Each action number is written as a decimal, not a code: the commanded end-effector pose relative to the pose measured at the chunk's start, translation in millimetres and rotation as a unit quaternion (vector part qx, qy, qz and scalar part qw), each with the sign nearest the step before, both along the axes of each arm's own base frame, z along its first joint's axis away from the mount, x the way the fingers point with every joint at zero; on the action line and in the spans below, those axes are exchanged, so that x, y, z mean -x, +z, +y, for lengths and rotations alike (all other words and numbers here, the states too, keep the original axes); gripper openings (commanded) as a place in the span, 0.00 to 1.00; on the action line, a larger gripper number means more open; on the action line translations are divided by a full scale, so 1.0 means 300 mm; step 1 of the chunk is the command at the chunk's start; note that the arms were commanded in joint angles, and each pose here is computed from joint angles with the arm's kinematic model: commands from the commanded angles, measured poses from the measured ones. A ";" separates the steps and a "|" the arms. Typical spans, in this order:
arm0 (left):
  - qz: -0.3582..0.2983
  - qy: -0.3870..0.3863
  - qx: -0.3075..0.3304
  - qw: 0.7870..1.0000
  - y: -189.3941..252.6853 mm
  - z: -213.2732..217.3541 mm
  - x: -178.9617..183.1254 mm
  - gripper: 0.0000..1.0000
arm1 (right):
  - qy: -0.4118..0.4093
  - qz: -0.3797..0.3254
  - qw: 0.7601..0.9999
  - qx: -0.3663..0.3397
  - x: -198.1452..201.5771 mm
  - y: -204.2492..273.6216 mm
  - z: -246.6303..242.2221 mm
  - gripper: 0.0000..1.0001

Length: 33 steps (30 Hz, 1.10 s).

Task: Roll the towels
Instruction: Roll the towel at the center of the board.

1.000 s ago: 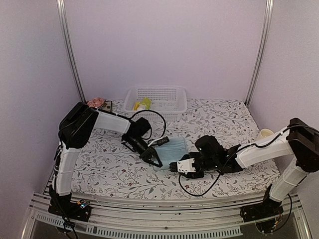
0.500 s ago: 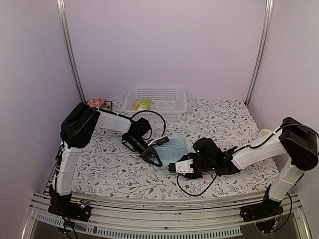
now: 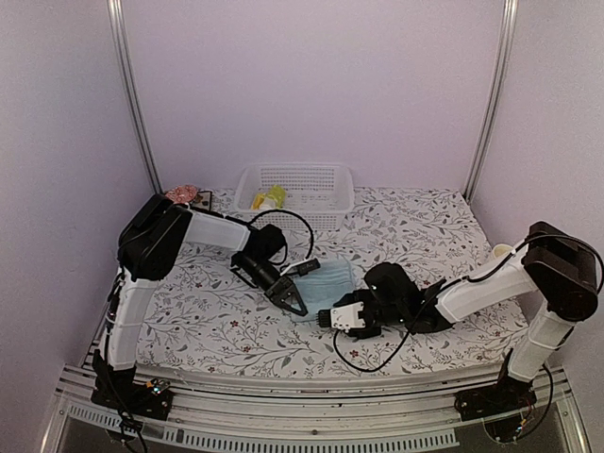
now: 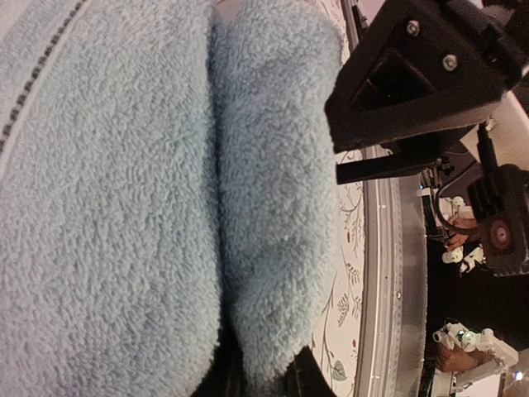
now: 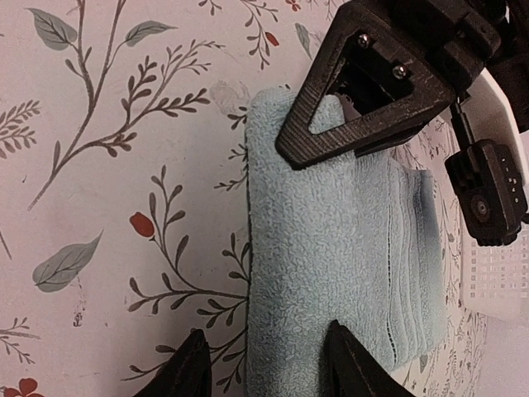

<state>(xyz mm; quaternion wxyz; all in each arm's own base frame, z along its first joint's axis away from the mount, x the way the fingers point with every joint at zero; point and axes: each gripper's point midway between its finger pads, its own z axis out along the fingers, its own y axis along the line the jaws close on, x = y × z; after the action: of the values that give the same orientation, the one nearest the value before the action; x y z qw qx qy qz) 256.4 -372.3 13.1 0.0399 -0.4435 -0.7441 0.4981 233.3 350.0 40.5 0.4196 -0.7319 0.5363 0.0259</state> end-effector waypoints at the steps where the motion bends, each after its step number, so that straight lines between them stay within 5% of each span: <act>1: -0.006 0.010 -0.102 0.995 -0.187 0.101 -0.009 0.12 | -0.024 -0.016 1.000 0.005 -0.043 -0.010 0.014 0.49; 7: -0.011 0.007 -0.102 0.995 -0.183 0.103 -0.010 0.18 | -0.055 -0.012 0.998 0.020 -0.077 -0.055 0.001 0.43; 17: -0.068 0.010 -0.119 0.991 -0.153 0.127 -0.033 0.46 | -0.075 0.106 0.990 0.046 -0.060 -0.128 -0.011 0.12; 24: -0.183 0.034 -0.147 0.972 -0.060 0.163 -0.113 0.64 | -0.078 0.196 0.976 0.058 -0.011 -0.124 -0.015 0.09; 33: -0.317 0.078 -0.112 0.938 0.093 0.188 -0.153 0.71 | -0.095 0.267 0.958 0.047 -0.026 -0.110 -0.008 0.09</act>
<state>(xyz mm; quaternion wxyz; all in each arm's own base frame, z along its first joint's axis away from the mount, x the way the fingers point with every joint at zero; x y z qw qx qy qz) 281.0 -319.9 29.3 -0.1141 -0.5103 -0.8031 0.2855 246.9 355.0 21.8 0.2774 -0.6769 0.6688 0.1325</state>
